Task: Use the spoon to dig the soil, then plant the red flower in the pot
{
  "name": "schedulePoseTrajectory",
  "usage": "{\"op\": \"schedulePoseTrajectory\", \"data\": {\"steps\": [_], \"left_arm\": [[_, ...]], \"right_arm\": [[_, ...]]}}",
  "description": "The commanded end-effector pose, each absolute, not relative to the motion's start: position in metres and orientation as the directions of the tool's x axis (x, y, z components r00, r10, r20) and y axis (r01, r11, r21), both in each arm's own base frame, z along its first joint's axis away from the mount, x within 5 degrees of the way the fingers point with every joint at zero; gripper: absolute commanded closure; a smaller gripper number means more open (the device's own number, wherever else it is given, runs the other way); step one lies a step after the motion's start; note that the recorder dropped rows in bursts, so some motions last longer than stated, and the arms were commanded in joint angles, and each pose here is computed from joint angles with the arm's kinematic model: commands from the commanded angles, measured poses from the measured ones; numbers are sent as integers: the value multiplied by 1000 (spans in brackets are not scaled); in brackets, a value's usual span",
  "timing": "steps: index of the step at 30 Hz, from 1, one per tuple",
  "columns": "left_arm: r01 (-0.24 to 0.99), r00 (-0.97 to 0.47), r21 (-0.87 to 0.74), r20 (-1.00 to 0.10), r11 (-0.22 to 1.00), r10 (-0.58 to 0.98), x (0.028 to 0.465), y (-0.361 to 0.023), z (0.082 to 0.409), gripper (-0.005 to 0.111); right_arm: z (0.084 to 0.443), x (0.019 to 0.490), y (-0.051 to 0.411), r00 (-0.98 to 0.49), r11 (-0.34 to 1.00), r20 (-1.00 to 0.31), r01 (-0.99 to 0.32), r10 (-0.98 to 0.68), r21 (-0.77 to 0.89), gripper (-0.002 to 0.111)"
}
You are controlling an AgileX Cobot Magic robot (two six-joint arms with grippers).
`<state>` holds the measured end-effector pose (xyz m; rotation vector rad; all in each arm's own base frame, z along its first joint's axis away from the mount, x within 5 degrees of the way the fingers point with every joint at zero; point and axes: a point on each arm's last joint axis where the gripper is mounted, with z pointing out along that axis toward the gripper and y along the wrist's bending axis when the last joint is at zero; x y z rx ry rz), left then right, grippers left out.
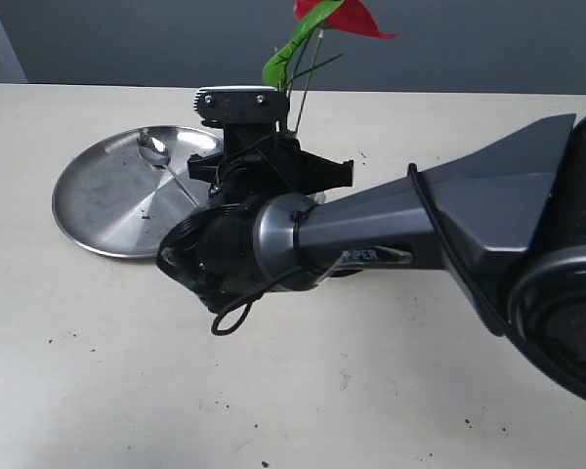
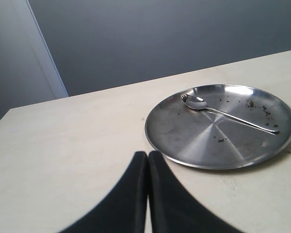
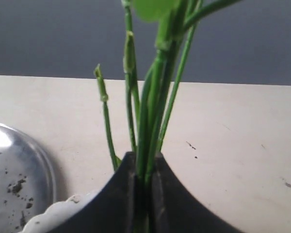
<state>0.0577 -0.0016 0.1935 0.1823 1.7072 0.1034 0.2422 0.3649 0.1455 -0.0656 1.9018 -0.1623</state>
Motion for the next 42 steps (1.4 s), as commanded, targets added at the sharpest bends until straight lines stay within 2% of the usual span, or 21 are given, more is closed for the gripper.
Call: {"op": "schedulePoseTrajectory", "data": {"steps": [1, 11, 17, 19, 29, 32, 35, 42], "left_arm": [[61, -128, 170, -976, 984, 176, 58, -2, 194, 106], [61, -128, 170, -976, 984, 176, 58, -2, 194, 106], [61, -128, 170, -976, 984, 176, 58, -2, 194, 106], [61, -128, 170, -976, 984, 176, 58, -2, 194, 106], [61, -128, 170, -976, 984, 176, 58, -2, 194, 106], [61, -128, 170, -976, 984, 176, 58, -2, 194, 106], [61, -128, 170, -976, 984, 176, 58, -2, 194, 106], [61, -128, 170, -976, 984, 176, 58, -2, 194, 106]], "right_arm": [[117, 231, 363, -510, 992, -856, 45, -78, -117, 109], [114, 227, 369, -532, 995, -841, -17, -95, -102, 107], [115, 227, 370, -539, 992, -834, -39, -119, -116, 77], [116, 227, 370, -538, 993, -835, -38, -118, -116, 75], [161, 227, 359, -491, 993, -868, 45, -74, -110, 76], [165, 226, 358, -491, 994, -869, 48, -62, -98, 86], [164, 226, 358, -496, 994, -867, 52, -58, -96, 106], [163, 225, 357, -515, 989, -851, 34, -103, -141, 109]]}}
